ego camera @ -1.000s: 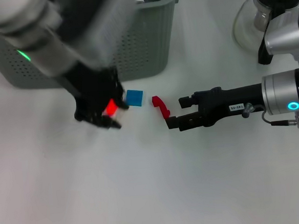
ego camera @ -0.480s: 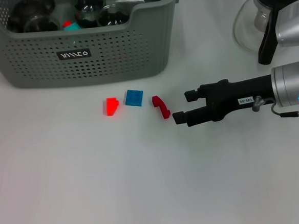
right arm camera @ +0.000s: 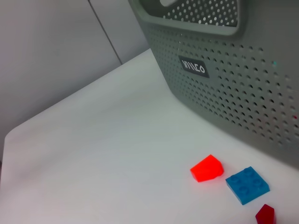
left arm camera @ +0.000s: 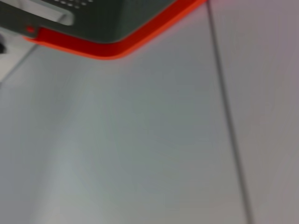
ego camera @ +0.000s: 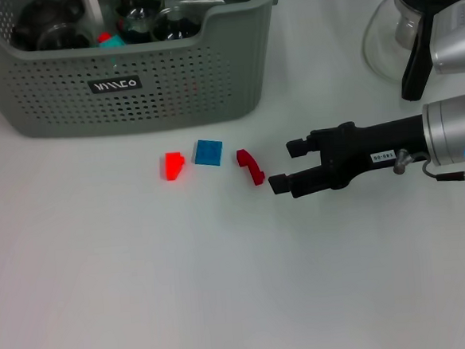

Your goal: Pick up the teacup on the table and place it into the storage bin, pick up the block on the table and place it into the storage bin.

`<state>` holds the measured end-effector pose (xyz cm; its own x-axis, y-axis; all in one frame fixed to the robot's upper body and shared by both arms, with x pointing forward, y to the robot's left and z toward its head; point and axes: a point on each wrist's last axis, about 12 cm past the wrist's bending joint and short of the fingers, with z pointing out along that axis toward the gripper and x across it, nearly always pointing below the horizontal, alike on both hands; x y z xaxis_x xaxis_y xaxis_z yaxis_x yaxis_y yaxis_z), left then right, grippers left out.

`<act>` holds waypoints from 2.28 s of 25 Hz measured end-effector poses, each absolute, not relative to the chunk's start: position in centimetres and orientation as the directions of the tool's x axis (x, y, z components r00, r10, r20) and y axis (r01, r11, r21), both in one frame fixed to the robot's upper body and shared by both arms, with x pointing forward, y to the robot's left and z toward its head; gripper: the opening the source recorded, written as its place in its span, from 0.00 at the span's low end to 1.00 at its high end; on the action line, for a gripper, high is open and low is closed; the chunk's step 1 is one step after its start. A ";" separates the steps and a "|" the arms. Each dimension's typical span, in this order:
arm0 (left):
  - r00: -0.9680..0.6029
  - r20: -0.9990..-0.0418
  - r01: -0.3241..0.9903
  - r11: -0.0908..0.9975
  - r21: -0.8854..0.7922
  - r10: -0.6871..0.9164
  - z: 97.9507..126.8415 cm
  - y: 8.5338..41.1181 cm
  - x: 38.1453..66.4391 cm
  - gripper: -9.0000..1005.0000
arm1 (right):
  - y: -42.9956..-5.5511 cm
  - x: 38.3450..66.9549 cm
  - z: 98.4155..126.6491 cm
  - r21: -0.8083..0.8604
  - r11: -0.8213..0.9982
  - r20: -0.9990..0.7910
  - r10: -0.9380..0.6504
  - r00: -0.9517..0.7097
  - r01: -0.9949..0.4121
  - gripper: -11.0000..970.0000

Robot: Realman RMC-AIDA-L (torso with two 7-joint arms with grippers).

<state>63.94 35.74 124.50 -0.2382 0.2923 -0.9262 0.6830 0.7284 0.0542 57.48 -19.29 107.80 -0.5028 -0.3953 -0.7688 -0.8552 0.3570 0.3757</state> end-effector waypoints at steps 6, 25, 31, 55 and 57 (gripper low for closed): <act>-0.244 -0.929 0.726 0.688 0.014 0.276 126.0 35.3 62.9 0.64 | -19.3 57.5 107.8 0.375 0.357 -0.769 -0.396 -0.502 -0.856 0.94; 0.136 -0.626 0.986 -0.043 0.161 0.768 119.6 23.7 54.4 0.95 | -19.5 58.0 108.3 0.380 0.377 -0.777 -0.366 -0.513 -0.845 0.94; 0.106 -0.560 0.993 -0.056 0.106 0.821 116.3 21.8 56.7 0.95 | -19.2 58.0 108.2 0.376 0.373 -0.779 -0.368 -0.508 -0.848 0.94; 0.076 -0.424 0.982 0.007 0.190 0.902 111.4 20.7 59.9 0.95 | -19.3 57.6 107.7 0.388 0.377 -0.773 -0.365 -0.520 -0.841 0.94; 0.076 -0.423 0.981 0.007 0.193 0.903 111.4 20.6 60.0 0.95 | -19.3 57.6 107.7 0.386 0.377 -0.773 -0.365 -0.518 -0.842 0.94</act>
